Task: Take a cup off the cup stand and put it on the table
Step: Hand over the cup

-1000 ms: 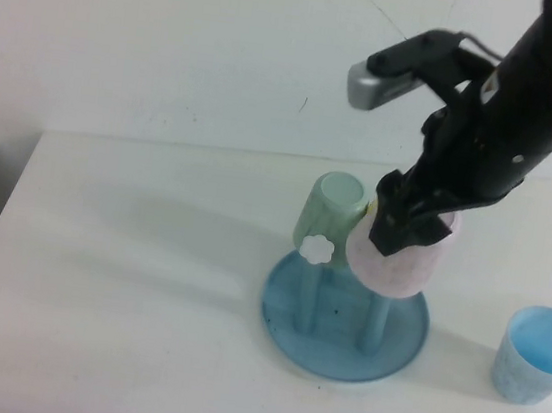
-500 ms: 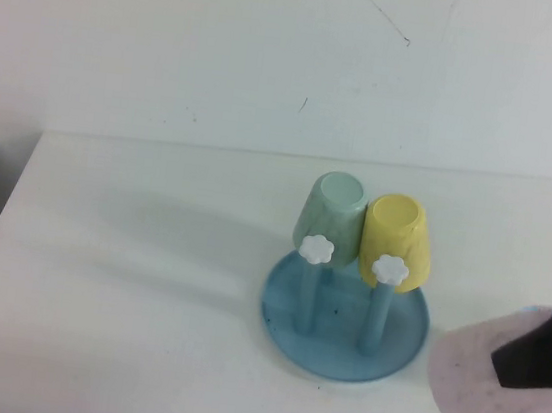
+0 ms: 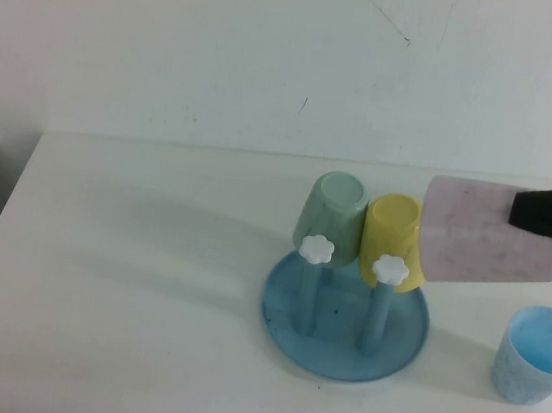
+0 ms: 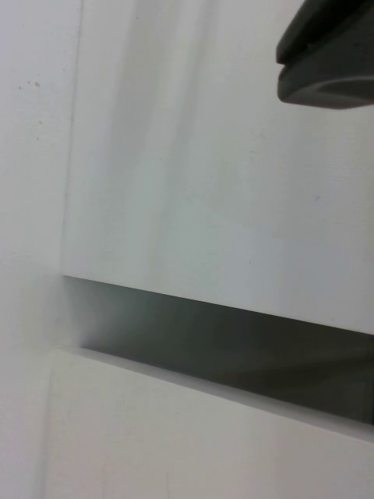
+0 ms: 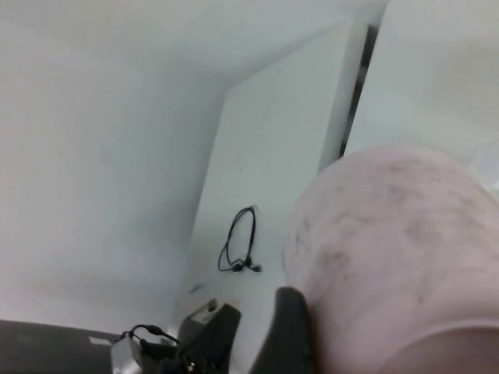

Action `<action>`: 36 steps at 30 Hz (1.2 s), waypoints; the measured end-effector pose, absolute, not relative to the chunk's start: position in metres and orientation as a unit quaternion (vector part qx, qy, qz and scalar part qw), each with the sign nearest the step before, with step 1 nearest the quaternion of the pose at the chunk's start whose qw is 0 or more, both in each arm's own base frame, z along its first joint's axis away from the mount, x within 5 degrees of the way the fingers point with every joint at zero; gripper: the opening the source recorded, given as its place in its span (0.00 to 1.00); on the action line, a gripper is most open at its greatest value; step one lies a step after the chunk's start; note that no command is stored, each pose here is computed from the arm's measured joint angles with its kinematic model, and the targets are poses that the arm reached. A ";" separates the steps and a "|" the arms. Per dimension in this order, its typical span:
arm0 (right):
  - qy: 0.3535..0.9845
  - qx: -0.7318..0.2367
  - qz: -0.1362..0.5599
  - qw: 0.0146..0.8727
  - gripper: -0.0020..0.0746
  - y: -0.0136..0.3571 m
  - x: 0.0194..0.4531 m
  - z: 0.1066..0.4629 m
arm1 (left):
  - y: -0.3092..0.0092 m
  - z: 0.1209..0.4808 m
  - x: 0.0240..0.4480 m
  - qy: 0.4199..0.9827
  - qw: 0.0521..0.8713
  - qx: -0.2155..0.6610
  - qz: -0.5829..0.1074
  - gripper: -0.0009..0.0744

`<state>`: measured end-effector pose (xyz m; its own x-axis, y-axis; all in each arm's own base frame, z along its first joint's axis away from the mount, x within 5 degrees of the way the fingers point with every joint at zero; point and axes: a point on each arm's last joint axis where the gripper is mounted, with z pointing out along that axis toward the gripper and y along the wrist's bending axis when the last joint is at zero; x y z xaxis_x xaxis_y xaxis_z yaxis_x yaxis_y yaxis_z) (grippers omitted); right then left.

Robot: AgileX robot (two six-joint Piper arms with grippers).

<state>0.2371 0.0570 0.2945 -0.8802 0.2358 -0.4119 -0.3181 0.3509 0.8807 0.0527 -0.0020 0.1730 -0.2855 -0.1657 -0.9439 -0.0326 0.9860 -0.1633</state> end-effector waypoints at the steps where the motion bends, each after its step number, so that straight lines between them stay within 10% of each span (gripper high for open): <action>1: 0.782 -0.022 0.574 0.242 0.79 0.058 0.238 0.295 | -0.002 0.173 0.053 0.800 0.594 -0.062 -0.056 0.01; 19: 0.754 0.034 0.627 0.191 0.79 0.074 0.238 0.301 | -0.002 0.173 0.053 0.798 0.596 -0.067 -0.062 0.01; 27: 0.776 0.016 0.604 0.180 0.79 0.074 0.235 0.295 | -0.017 0.192 0.055 0.619 0.502 -0.390 -0.461 0.01; 36: 0.784 -0.030 0.586 0.204 0.79 0.074 0.234 0.293 | -0.010 0.200 0.056 0.569 0.534 -0.409 -0.474 0.01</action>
<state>0.2336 0.0741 0.2927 -0.9147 0.1929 -0.3552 -0.2859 0.3123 0.9059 0.0562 -0.0099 0.1998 -0.0956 -0.9710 -0.2192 0.0403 0.2162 -0.9755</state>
